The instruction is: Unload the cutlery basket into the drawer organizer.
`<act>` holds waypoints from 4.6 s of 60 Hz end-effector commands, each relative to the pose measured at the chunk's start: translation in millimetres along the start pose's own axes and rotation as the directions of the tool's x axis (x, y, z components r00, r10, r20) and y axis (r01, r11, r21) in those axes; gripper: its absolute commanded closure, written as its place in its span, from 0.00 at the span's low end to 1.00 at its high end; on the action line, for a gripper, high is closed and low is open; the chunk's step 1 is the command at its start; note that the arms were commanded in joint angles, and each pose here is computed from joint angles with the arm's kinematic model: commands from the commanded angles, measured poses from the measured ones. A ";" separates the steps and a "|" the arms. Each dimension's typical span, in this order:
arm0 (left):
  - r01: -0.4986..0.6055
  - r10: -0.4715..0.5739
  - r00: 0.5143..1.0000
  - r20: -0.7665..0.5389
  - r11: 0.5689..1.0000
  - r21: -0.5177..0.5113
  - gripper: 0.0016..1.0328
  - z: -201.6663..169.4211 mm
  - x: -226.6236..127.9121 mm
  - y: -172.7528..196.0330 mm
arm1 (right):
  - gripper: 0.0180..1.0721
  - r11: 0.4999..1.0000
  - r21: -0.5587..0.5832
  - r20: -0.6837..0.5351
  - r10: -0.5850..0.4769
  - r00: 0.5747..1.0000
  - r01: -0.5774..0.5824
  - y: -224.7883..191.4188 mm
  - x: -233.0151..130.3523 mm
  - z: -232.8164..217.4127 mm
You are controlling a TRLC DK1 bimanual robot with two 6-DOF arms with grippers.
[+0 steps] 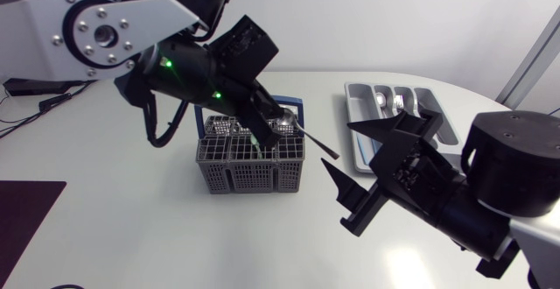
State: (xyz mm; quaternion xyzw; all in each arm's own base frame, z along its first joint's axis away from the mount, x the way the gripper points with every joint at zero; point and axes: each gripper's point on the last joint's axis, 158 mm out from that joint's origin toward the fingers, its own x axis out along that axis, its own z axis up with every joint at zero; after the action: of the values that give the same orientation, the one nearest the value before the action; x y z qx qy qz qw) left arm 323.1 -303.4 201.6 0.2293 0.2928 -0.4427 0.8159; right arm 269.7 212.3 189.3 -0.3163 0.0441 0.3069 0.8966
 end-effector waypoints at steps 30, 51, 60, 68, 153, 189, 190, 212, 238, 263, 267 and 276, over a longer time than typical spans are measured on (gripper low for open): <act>0.066 -0.072 0.997 -0.035 0.987 -0.146 0.97 13.2 23.0 -27.7 | 0.60 0.994 -0.097 -0.044 -0.044 0.998 0.039 7.7 35.7 -12.7; 0.069 -0.077 0.996 -0.052 0.987 -0.147 0.97 10.1 28.7 -30.6 | 0.74 0.992 -0.109 -0.044 -0.070 0.997 0.065 0.9 37.0 -13.2; 0.071 -0.079 0.996 -0.050 0.986 -0.148 0.97 12.4 27.7 -31.5 | 0.82 0.991 -0.117 -0.051 -0.068 0.996 0.061 2.0 38.0 -15.7; 0.073 -0.081 0.995 -0.053 0.986 -0.147 0.97 12.0 27.9 -33.5 | 0.93 0.991 -0.122 -0.058 -0.067 0.996 0.060 1.9 39.9 -17.2; -0.196 0.146 0.964 -0.222 0.955 -0.221 0.09 -65.4 6.9 40.8 | 0.95 0.950 0.112 -0.238 0.312 0.920 -0.293 -88.0 5.4 -176.4; -0.270 0.209 0.936 -0.284 0.942 -0.196 0.09 -86.1 22.3 35.0 | 0.95 0.868 0.095 -0.386 0.483 0.786 -0.487 -126.3 7.6 -287.5; -0.271 0.209 0.935 -0.285 0.942 -0.198 0.09 -86.5 22.7 35.0 | 0.95 0.869 0.095 -0.389 0.482 0.785 -0.486 -128.1 8.0 -289.9; -0.291 0.219 0.922 -0.318 0.936 -0.197 0.09 -94.6 36.7 31.7 | 0.94 0.836 0.042 -0.464 0.501 0.731 -0.547 -134.2 17.3 -337.6; -0.380 0.321 0.892 -0.318 0.914 -0.144 0.09 -92.9 48.1 38.0 | 0.32 0.875 0.000 -0.533 0.410 0.740 -0.484 -139.9 13.1 -346.9; -0.482 0.425 0.849 -0.315 0.866 -0.131 0.09 -95.9 56.2 56.9 | 0.06 0.896 0.036 -0.439 0.411 0.799 -0.442 -116.1 -12.7 -284.4; -0.488 0.432 0.848 -0.306 0.862 -0.136 0.09 -94.7 56.7 59.2 | 0.06 0.888 0.042 -0.398 0.435 0.808 -0.458 -102.2 -20.7 -265.3; -0.496 0.443 0.848 -0.291 0.856 -0.142 0.12 -91.4 57.9 62.3 | 0.06 0.865 0.031 -0.321 0.483 0.815 -0.501 -65.1 -28.2 -226.8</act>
State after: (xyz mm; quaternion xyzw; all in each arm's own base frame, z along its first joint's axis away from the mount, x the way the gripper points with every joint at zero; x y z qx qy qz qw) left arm 377.2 -253.2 119.3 0.2635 0.3590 -0.1758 0.8779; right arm 333.9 -1.9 52.7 -0.3841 0.2628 0.4471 0.7639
